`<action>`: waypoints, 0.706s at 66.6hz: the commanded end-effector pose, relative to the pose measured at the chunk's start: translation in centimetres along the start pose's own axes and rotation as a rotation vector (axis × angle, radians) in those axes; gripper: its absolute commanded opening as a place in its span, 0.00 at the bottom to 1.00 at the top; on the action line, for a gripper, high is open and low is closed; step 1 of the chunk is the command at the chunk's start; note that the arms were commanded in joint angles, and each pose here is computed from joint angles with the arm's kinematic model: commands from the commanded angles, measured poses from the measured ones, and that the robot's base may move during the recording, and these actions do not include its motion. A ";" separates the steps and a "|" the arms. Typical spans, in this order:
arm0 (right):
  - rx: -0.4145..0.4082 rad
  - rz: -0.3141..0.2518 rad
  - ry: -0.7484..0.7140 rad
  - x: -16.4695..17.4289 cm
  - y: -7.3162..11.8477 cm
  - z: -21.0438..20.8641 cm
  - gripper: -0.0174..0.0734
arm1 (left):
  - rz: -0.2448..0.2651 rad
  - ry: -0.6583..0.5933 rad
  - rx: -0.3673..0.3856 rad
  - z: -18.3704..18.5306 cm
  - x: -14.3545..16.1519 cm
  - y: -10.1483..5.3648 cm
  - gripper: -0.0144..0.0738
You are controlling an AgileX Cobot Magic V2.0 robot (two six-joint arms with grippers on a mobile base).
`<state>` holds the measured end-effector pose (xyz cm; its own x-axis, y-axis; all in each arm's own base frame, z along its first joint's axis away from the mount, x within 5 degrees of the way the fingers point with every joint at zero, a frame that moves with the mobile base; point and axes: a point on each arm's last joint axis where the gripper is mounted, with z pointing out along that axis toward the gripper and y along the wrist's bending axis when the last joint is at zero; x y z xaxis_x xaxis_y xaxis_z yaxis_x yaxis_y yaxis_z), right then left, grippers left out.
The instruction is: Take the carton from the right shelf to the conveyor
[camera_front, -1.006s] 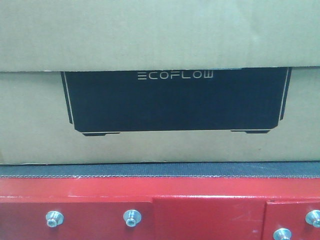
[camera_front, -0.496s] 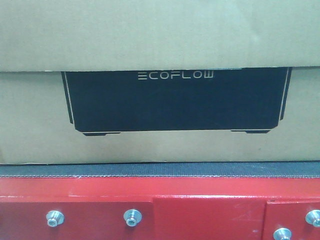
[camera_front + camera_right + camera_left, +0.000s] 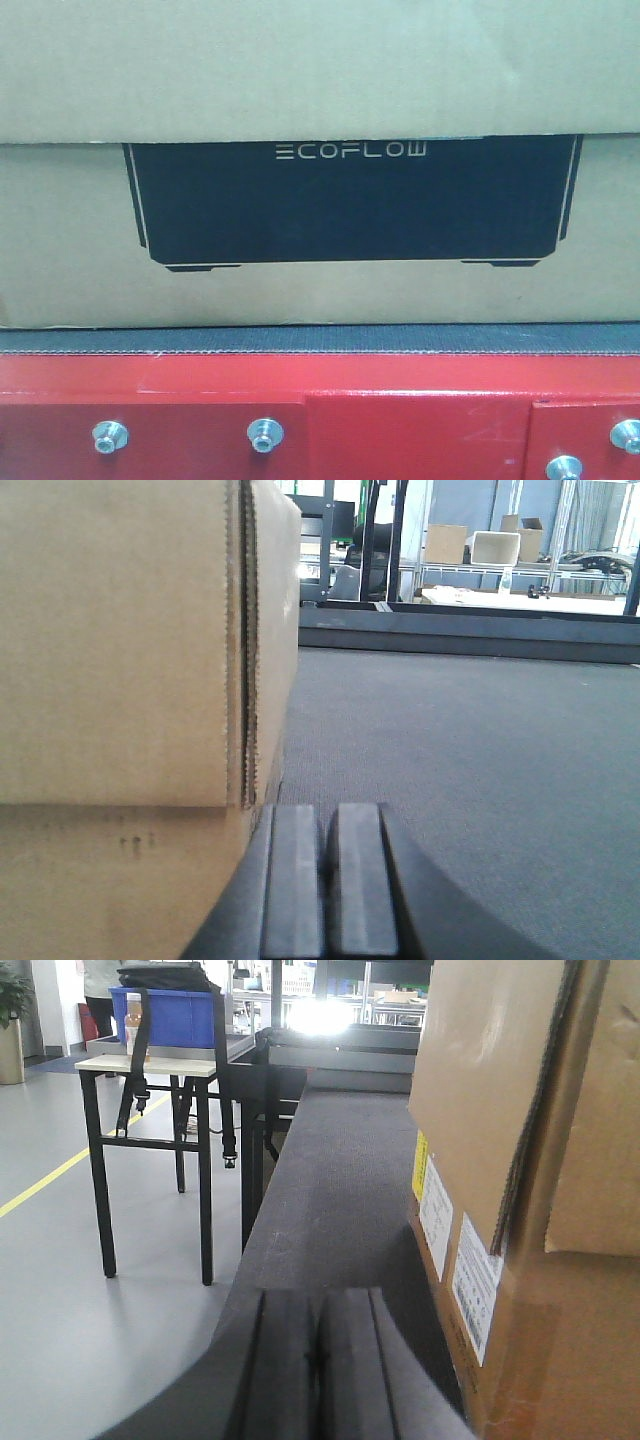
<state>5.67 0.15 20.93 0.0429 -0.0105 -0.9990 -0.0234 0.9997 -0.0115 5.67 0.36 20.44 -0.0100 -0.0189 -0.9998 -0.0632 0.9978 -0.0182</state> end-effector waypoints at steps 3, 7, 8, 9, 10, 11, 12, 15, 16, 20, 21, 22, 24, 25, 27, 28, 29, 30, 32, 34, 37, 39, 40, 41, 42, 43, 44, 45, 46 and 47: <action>0.006 -0.008 -0.025 -0.2 0.0 0.0 0.11 | 0.000 -0.052 0.000 0.0 -0.5 0.0 0.17; 0.006 -0.008 -0.025 -0.2 0.0 0.0 0.11 | 0.000 -0.071 0.001 -0.1 -0.6 0.0 0.17; 0.006 -0.008 -0.025 -0.2 0.0 0.0 0.11 | 0.000 -0.071 0.001 -0.1 -0.6 0.0 0.17; 0.006 -0.008 -0.025 -0.2 0.0 0.0 0.11 | 0.000 -0.073 0.001 -0.1 -0.7 0.0 0.17; 0.006 -0.008 -0.025 -0.2 0.0 0.0 0.11 | 0.000 -0.076 0.001 -0.1 -0.7 0.0 0.17; 0.006 -0.008 -0.025 -0.2 0.0 0.0 0.11 | 0.000 -0.078 0.001 -0.1 -0.7 0.0 0.17; 0.006 -0.008 -0.025 -0.2 0.0 0.0 0.11 | 0.000 -0.078 0.001 -0.1 -0.7 0.0 0.17; 0.006 -0.008 -0.025 -0.2 0.0 0.0 0.11 | 0.000 -0.083 0.001 -0.1 -0.7 0.0 0.17; 0.006 -0.008 -0.025 -0.2 0.0 0.0 0.11 | 0.000 -0.086 0.001 -0.1 -0.8 0.0 0.17; 0.006 -0.008 -0.025 -0.2 0.0 0.0 0.11 | 0.000 -0.086 0.001 -0.1 -0.8 0.0 0.17; 0.006 -0.008 -0.025 -0.2 0.0 0.0 0.11 | 0.000 -0.086 0.001 -0.1 -0.8 0.0 0.17; 0.006 -0.008 -0.025 -0.2 0.0 0.0 0.11 | 0.000 -0.086 0.001 -0.1 -0.8 0.0 0.17; 0.006 -0.008 -0.025 -0.2 0.0 0.0 0.11 | 0.002 -0.086 0.001 -0.1 -0.8 0.0 0.17; 0.006 -0.008 -0.025 -0.2 0.0 0.0 0.11 | 0.010 -0.086 0.001 -0.1 -0.8 0.0 0.17; 0.006 -0.008 -0.025 -0.2 0.0 0.0 0.11 | 0.019 -0.086 0.000 -0.1 -0.8 0.0 0.17; 0.006 -0.008 -0.025 -0.2 0.0 0.0 0.11 | 0.019 -0.086 0.000 -0.1 -0.8 0.0 0.17; 0.006 -0.008 -0.025 -0.2 0.0 0.0 0.11 | 0.019 -0.086 0.000 -0.1 -0.8 0.0 0.17; 0.006 -0.008 -0.025 -0.2 0.0 0.0 0.11 | 0.019 -0.086 0.000 -0.1 -0.8 0.0 0.17; 0.006 -0.008 -0.025 -0.2 0.0 0.0 0.11 | 0.019 -0.086 0.000 -0.1 -0.8 0.0 0.17; 0.006 -0.008 -0.025 -0.2 0.0 0.0 0.11 | 0.019 -0.086 0.000 -0.1 -0.8 0.0 0.17; 0.006 -0.008 -0.025 -0.2 0.0 0.0 0.11 | 0.018 -0.092 0.000 -0.1 -0.8 0.0 0.17; 0.006 -0.008 -0.025 -0.2 0.0 0.0 0.11 | 0.018 -0.092 0.000 -0.1 -0.8 0.0 0.17; 0.006 -0.008 -0.025 -0.2 0.0 0.0 0.11 | 0.018 -0.092 0.000 -0.1 -0.8 0.0 0.17; 0.006 -0.008 -0.025 -0.2 0.0 0.0 0.11 | 0.018 -0.092 0.000 -0.1 -0.8 0.0 0.17; 0.006 -0.008 -0.025 -0.2 0.0 0.0 0.11 | 0.018 -0.092 0.000 -0.1 -0.8 0.0 0.17; 0.006 -0.008 -0.025 -0.2 0.0 0.0 0.11 | 0.018 -0.092 0.000 -0.1 -0.8 0.0 0.17; 0.006 -0.008 -0.025 -0.2 0.0 0.0 0.11 | 0.018 -0.092 0.000 -0.1 -0.8 0.0 0.17; 0.006 -0.008 -0.025 -0.2 0.0 0.0 0.11 | 0.018 -0.092 0.000 -0.1 -0.8 0.0 0.17; 0.006 -0.008 -0.025 -0.2 0.0 0.0 0.11 | 0.018 -0.092 0.000 -0.1 -0.8 0.0 0.17; 0.006 -0.008 -0.025 -0.2 0.0 0.0 0.11 | 0.018 -0.092 0.000 -0.1 -0.8 0.0 0.17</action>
<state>5.67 0.15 20.93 0.0429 -0.0105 -0.9990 -0.0234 0.9997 -0.0115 5.67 0.35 20.96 0.0509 -0.0047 -0.9987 -0.0619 0.9980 -0.0078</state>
